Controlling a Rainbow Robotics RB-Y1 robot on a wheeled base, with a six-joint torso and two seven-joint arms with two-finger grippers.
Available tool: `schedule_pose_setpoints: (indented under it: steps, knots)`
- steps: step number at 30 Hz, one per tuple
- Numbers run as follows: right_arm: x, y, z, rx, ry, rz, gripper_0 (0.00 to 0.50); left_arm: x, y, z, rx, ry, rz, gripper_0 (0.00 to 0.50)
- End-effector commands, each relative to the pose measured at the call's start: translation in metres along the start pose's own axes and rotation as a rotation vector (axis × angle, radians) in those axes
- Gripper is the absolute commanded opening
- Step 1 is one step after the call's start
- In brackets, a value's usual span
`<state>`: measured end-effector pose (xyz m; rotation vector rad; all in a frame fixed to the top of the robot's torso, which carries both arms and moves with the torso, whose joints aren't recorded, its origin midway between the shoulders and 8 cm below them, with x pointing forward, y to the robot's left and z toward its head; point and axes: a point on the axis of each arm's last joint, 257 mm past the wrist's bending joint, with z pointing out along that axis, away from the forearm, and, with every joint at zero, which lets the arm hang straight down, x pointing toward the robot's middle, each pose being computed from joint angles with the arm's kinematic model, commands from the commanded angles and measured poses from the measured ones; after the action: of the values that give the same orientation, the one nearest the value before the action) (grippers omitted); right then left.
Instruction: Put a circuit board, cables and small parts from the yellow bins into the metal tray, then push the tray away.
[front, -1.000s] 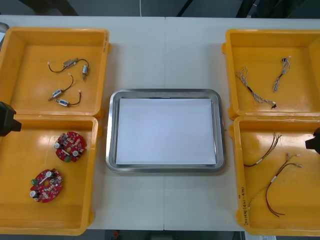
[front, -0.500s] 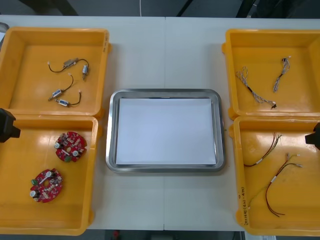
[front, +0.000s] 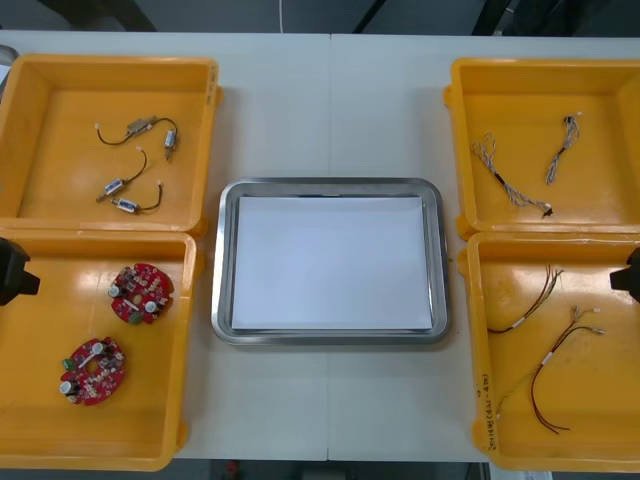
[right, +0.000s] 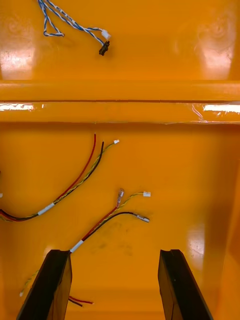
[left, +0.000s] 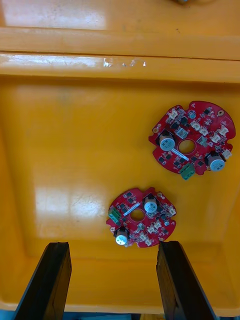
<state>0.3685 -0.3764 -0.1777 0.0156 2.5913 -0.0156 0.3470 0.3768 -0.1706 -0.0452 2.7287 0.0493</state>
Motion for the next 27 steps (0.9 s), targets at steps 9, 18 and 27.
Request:
schedule_pose_setpoints:
  steps: [9, 18, 27]
  knots:
    - [0.014, 0.016, -0.001, -0.035, -0.013, 0.109, 0.5, 0.025, 0.017, 0.015, -0.02, -0.022, 0.406, 0.5]
    - [0.037, 0.038, -0.008, -0.036, -0.015, 0.226, 0.5, 0.043, 0.011, 0.033, 0.039, -0.076, 0.537, 0.5]
    - [0.069, 0.037, -0.005, -0.005, 0.024, 0.285, 0.5, 0.063, 0.005, 0.04, 0.083, -0.081, 0.636, 0.5]
